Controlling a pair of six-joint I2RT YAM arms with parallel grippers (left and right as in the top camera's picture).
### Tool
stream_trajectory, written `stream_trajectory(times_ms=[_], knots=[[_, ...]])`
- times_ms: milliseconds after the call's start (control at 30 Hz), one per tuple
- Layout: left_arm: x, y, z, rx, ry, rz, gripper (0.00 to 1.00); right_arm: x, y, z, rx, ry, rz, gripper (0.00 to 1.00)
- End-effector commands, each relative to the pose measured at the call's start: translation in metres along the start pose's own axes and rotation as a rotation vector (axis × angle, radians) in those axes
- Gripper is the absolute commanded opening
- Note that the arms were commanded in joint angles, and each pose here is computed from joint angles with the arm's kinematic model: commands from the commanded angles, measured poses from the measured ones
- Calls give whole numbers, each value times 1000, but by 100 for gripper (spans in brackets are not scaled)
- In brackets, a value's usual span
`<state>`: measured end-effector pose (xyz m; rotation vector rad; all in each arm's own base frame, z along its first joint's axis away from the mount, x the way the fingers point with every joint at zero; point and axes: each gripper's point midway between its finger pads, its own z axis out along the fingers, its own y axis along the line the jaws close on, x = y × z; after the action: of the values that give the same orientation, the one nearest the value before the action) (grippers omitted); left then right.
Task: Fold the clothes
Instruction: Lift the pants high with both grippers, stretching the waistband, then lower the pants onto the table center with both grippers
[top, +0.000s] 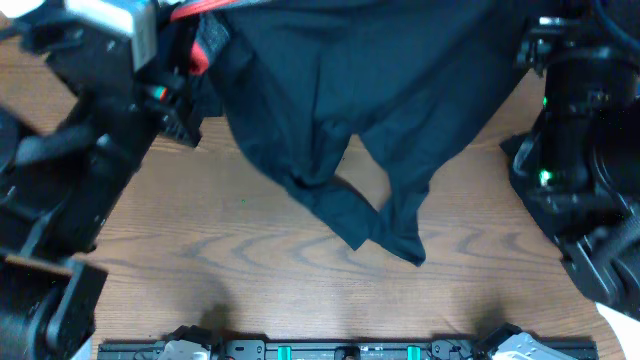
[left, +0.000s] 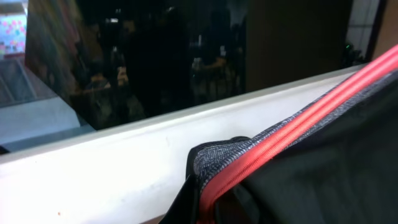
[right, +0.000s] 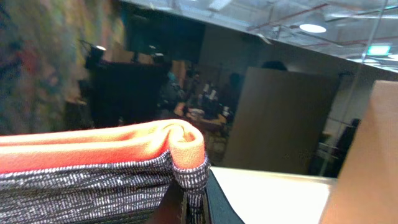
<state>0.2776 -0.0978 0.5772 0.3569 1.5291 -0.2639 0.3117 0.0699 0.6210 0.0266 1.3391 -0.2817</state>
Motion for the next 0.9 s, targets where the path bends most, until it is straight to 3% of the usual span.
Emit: stream_trajectory(times_ms=[0, 300, 600, 867], knots=[[-13, 52, -22, -293, -36, -22, 6, 3, -99, -16, 406, 73, 23, 3], [-4, 20, 10, -149, -4, -24, 6, 10, -98, -10, 424, 95, -3, 4], [9, -45, 68, 43, 19, -20, 6, 21, -138, -20, 618, 149, -16, 4], [36, -71, 128, 87, 56, 27, 6, 34, -166, -25, 731, 209, -82, 4]])
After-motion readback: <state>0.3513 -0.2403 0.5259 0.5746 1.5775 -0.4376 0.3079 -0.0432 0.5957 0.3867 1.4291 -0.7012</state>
